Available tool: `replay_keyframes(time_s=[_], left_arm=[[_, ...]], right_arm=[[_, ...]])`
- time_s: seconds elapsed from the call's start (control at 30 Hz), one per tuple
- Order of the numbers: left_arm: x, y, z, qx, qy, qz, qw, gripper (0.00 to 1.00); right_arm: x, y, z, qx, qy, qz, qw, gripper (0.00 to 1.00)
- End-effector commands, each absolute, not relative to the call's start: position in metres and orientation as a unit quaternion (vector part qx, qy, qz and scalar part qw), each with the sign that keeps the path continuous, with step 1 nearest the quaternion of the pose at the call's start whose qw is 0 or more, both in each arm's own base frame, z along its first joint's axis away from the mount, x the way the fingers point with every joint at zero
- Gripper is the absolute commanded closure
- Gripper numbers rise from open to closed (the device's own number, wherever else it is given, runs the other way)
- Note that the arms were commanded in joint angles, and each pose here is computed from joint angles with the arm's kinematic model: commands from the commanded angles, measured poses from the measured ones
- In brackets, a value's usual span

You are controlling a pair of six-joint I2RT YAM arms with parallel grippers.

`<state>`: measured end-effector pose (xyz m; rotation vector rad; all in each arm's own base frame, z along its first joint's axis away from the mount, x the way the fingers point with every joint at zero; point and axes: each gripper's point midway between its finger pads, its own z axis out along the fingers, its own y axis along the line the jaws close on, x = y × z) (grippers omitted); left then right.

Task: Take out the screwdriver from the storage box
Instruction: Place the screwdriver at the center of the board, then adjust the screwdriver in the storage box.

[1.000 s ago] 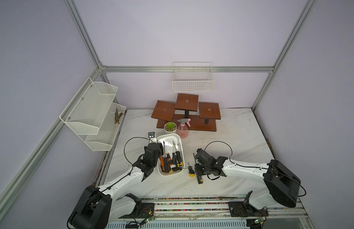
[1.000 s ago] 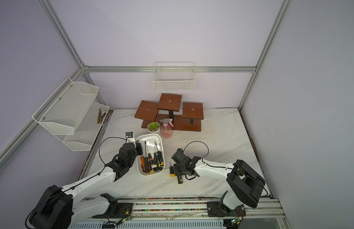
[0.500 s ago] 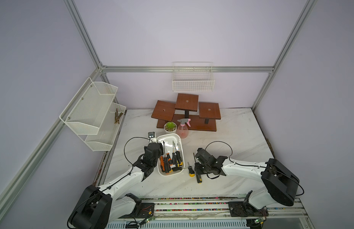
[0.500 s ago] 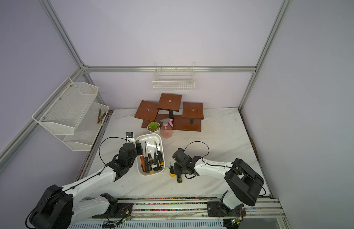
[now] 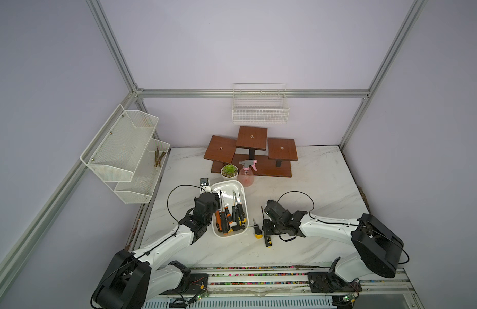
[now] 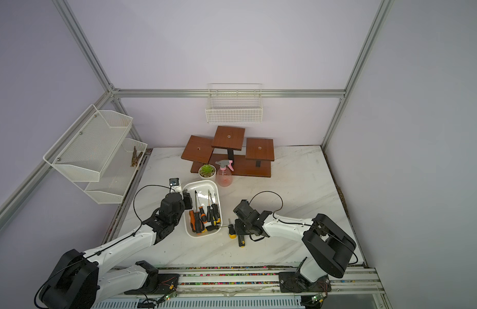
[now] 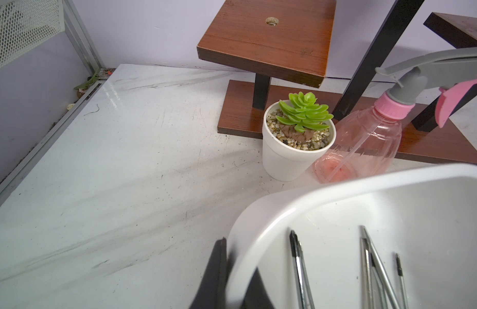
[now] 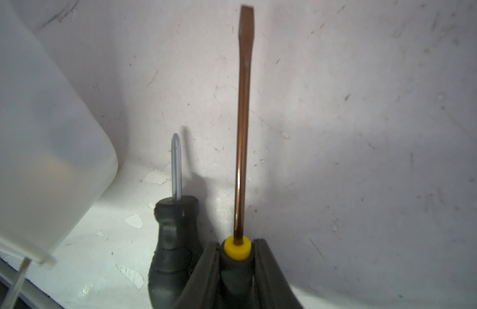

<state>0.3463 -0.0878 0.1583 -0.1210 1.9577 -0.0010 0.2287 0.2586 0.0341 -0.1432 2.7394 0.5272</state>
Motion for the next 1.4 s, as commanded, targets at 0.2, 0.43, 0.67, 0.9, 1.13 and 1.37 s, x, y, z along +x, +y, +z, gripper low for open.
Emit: replay_keyframes(time_s=[0.2,0.43,0.67,0.9,1.13,1.37], left_arm=[[0.356,-0.092,0.184,-0.062,0.807,-0.011,0.587,1.00],[0.357,-0.092,0.185,-0.062,0.807,-0.012,0.587,1.00],[0.357,-0.092,0.185,-0.063,0.807,-0.012,0.587,1.00],[0.357,-0.092,0.185,-0.063,0.808,-0.012,0.586,1.00],[0.357,-0.092,0.184,-0.064,0.808,-0.011,0.586,1.00],[0.357,-0.091,0.184,-0.065,0.808,-0.010,0.586,1.00]], right_arm=[[0.232,0.259,0.031,-0.038,0.965,0.192,0.176,0.63],[0.235,0.257,0.043,-0.033,0.962,0.194,0.188,0.63],[0.234,0.255,0.066,-0.032,0.957,0.206,0.202,0.63],[0.226,0.262,0.100,-0.043,0.942,0.253,0.215,0.65],[0.210,0.279,0.118,-0.058,0.930,0.291,0.215,0.70],[0.206,0.300,0.121,-0.068,0.924,0.313,0.209,0.71]])
